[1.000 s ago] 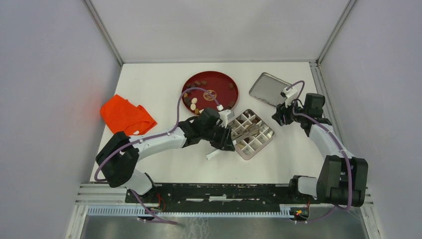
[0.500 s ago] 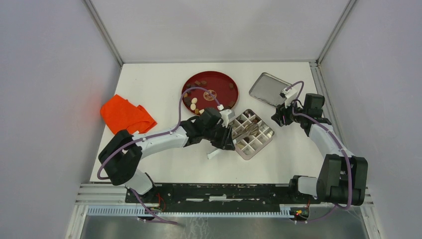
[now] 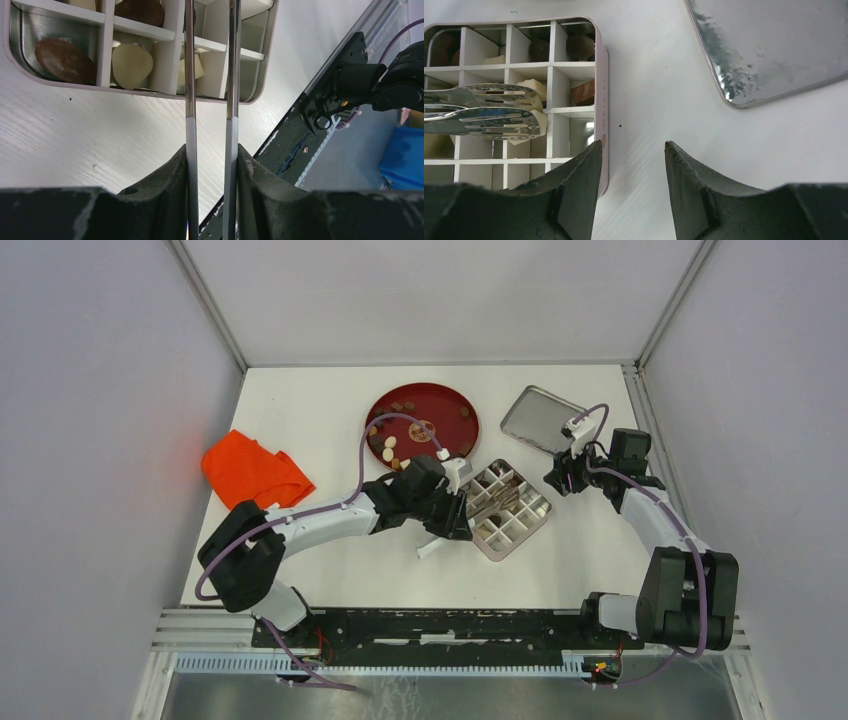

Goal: Pack the chocolate
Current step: Adjust the packing box at the center of the board, then pick up the fake chocolate from the plate.

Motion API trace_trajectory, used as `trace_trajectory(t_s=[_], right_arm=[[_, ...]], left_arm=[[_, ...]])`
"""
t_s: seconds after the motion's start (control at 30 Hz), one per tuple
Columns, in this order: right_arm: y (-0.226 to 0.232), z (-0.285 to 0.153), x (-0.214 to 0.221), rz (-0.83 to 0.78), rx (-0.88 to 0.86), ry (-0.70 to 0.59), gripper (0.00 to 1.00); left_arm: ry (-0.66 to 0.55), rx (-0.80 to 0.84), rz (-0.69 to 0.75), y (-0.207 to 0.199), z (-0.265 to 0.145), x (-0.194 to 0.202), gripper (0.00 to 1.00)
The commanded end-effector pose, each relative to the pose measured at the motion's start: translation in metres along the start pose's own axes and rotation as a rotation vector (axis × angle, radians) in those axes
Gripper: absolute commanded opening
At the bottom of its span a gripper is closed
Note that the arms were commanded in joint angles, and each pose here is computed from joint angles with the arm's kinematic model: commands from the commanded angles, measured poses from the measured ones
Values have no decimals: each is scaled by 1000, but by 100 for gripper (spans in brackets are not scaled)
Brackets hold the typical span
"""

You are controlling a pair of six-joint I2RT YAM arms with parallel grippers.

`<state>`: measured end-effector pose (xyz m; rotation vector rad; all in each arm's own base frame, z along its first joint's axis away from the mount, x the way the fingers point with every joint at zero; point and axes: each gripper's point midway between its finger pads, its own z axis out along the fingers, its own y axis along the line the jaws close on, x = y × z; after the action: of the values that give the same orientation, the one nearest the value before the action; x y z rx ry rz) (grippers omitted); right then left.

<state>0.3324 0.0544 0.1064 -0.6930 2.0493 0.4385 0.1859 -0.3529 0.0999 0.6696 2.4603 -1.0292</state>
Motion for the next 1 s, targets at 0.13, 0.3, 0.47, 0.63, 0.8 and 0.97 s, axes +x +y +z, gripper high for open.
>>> trace_trajectory(t_s=[0.13,0.3,0.47,0.63,0.8,0.97], right_arm=[[1,1,-3,-17,-22,-18,56],[1,0,-3,-17,-22,-20,56],[1,0,-3,-17,-24,-21,56],[1,0,-4,-22,-23,-22,56],[3,-2,-6,-33,-31,-26,56],[5,-6,-12,-59,-35,-39,56]], left_arm=[[-59,41,41,-16,-2,-23,42],[-61,35,39,-16,-3,-24,42],[-96,64,42,-28,-14,-35,39],[-157,84,59,-45,-37,-52,38],[-171,21,66,-35,-51,-58,37],[-200,-93,55,2,-76,-77,37]])
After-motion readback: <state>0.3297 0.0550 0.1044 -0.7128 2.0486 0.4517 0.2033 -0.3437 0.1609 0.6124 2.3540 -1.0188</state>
